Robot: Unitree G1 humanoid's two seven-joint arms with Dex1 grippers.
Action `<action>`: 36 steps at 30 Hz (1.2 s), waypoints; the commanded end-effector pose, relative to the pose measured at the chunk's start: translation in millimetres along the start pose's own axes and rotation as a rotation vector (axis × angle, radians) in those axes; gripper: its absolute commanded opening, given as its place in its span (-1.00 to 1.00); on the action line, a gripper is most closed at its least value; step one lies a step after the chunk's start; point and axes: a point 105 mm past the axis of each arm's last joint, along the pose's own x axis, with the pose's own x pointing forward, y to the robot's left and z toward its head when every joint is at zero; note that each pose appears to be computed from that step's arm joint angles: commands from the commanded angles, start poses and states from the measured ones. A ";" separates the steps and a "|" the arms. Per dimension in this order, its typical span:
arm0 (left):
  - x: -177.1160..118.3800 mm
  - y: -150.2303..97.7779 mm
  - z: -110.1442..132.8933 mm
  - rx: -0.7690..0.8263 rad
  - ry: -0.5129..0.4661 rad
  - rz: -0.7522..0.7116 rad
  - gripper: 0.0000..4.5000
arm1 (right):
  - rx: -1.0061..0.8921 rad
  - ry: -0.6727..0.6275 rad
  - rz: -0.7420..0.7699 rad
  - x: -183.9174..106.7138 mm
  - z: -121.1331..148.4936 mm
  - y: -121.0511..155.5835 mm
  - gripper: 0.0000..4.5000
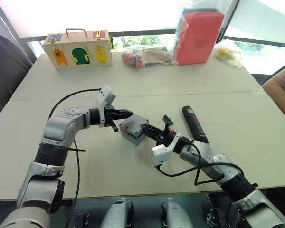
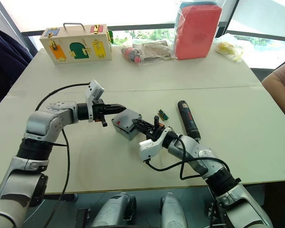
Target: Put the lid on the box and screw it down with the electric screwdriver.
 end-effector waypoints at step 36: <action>13.4 -1.6 -59.4 0.086 0.174 0.006 -1.00 | 0.059 0.017 -0.007 -33.8 4.1 -18.0 0.59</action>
